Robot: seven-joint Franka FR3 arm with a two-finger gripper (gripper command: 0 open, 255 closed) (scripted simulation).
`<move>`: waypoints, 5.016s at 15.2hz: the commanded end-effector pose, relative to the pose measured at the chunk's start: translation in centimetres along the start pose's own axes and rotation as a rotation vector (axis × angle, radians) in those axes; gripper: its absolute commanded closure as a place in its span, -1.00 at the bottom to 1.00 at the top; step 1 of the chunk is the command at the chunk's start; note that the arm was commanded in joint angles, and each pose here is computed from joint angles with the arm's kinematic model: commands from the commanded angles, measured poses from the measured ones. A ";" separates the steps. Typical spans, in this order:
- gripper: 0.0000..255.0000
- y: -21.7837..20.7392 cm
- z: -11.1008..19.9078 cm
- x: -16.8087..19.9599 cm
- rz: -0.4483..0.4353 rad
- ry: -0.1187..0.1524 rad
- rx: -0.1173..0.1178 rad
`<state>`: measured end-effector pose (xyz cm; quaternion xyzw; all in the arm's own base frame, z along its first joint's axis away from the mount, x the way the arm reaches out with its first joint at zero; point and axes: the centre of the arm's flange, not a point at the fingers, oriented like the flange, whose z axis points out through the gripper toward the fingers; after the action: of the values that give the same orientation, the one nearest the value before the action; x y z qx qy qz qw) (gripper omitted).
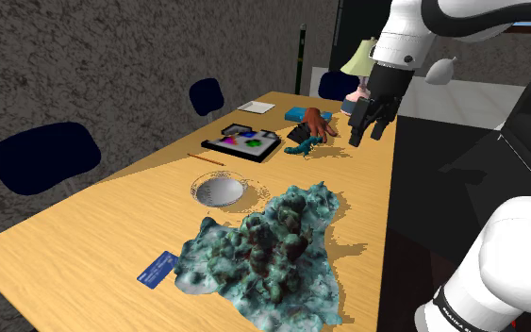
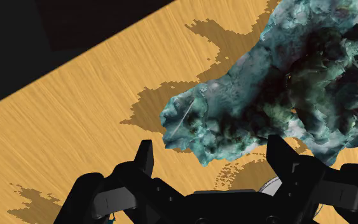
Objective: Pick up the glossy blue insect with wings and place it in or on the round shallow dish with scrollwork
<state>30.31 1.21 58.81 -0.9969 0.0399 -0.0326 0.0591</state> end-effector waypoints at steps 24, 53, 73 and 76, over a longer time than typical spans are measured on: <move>-1.00 15.2 7.6 26.5 -0.333 -0.127 -0.020; 1.00 18.0 14.2 33.6 -0.423 -0.161 -0.025; 1.00 16.9 5.3 34.1 -0.423 -0.161 -0.025; 1.00 16.7 3.7 34.2 -0.423 -0.161 -0.025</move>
<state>63.33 -17.80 54.63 -0.9832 -0.1743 0.0357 0.0414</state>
